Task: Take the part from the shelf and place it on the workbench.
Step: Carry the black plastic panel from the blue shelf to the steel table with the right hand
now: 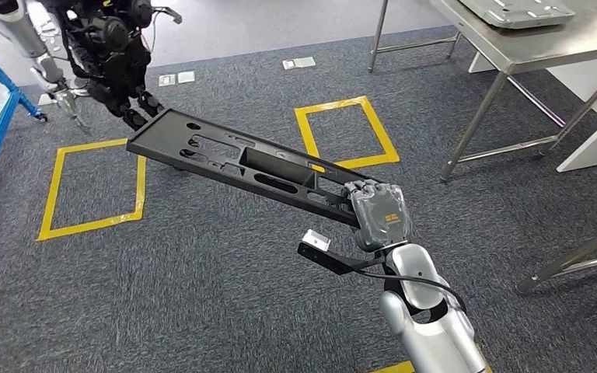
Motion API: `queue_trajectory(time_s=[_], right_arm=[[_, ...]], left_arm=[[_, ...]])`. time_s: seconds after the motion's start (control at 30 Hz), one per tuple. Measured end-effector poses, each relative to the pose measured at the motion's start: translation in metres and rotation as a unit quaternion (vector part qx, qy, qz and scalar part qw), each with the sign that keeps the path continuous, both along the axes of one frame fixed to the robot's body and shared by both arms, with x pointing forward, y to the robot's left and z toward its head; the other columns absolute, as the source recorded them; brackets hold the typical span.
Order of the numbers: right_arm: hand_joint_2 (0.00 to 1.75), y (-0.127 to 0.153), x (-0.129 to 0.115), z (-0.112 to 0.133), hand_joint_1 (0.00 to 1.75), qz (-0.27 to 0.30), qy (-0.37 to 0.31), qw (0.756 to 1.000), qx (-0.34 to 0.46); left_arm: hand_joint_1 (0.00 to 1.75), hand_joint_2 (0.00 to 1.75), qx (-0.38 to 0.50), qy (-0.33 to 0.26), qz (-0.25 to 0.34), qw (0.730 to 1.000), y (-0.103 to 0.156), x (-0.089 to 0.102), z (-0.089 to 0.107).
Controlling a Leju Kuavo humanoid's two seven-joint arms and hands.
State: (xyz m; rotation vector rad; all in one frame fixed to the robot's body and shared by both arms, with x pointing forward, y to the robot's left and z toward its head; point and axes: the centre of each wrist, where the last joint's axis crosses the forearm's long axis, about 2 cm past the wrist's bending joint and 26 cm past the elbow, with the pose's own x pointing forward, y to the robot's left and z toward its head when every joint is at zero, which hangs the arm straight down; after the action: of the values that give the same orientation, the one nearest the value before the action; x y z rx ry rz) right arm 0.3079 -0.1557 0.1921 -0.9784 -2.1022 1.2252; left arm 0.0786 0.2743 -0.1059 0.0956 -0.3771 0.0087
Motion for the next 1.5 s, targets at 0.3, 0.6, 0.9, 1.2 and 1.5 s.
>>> queue_trajectory(time_s=[0.3,0.6,0.9,1.2,1.5], right_arm=[[1.75,-0.004,-0.005,-0.004,1.61,-0.007,0.002,1.000,-0.001],[1.75,-0.014,0.000,0.000,1.61,-0.016,0.000,1.000,0.004],[1.75,-0.018,0.006,0.003,1.61,-0.013,-0.001,1.000,0.003],[1.75,-0.018,0.012,0.008,1.61,-0.015,-0.007,1.000,0.004],[1.75,-0.016,0.018,0.009,1.61,-0.016,-0.004,1.000,0.004]], left_arm=[[0.00,1.75,0.004,0.001,-0.013,1.000,0.000,0.001,0.000],[0.00,1.75,0.004,0.002,-0.015,1.000,0.001,0.001,0.000],[0.00,1.75,0.004,0.002,-0.009,1.000,0.002,-0.001,0.000],[0.00,1.75,0.002,0.000,-0.016,1.000,0.002,0.005,0.001],[0.00,1.75,0.004,0.004,-0.022,1.000,0.004,0.007,0.001]])
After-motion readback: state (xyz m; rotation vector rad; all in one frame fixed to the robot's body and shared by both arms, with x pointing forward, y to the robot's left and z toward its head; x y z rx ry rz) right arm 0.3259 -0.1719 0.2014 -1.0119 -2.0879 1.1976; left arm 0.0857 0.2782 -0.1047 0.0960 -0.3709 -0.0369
